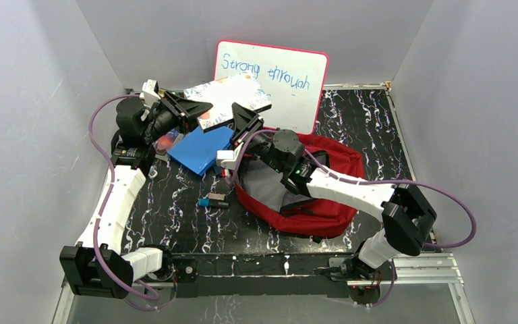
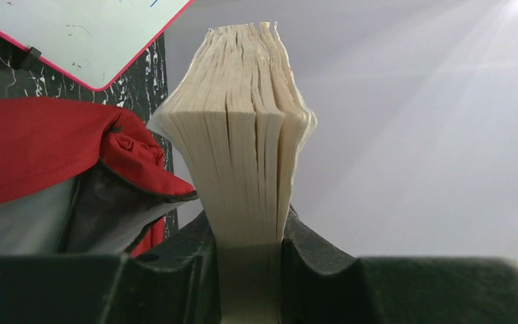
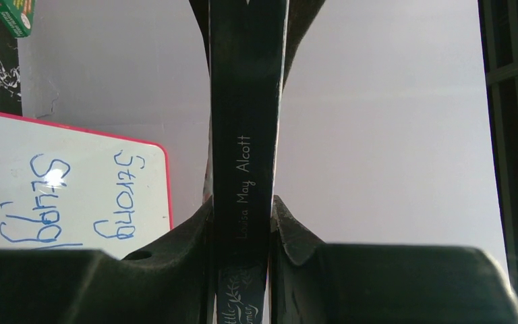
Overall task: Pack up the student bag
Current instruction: Pick up the book at the corner of the board, then place the book in the student bag.
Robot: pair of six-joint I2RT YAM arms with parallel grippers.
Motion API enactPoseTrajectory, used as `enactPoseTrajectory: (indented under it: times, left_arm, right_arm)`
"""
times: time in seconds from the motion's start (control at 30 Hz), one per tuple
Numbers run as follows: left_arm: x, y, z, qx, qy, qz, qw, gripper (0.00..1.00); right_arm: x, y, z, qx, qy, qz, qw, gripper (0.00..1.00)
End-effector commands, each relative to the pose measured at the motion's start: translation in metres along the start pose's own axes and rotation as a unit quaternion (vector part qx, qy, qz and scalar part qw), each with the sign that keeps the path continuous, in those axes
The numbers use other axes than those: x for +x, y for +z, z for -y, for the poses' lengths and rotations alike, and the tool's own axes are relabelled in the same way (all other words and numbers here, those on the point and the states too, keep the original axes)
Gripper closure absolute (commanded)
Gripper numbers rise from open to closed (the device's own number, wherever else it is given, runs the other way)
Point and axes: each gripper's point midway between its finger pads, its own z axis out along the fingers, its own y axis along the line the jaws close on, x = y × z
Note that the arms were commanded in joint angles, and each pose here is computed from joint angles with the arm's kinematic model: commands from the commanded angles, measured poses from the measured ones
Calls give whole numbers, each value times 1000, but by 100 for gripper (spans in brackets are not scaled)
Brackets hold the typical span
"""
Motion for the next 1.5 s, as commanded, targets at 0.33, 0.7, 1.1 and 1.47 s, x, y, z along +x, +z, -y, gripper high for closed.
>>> enactPoseTrajectory:
  times: [0.33, 0.7, 1.1, 1.47]
  left_arm:
    - [-6, -2, 0, 20, 65, 24, 997, 100]
    - [-15, 14, -13, 4, 123, 9, 992, 100]
    - [-5, 15, -27, -18, 163, -38, 986, 100]
    - [14, 10, -40, -17, 179, -80, 980, 100]
  right_arm:
    - [-18, -33, 60, 67, 113, 50, 990, 52]
    - [43, -123, 15, 83, 583, -212, 780, 40]
    - [123, -209, -68, 18, 739, -465, 487, 34]
    - [102, -269, -88, -38, 740, -465, 484, 27]
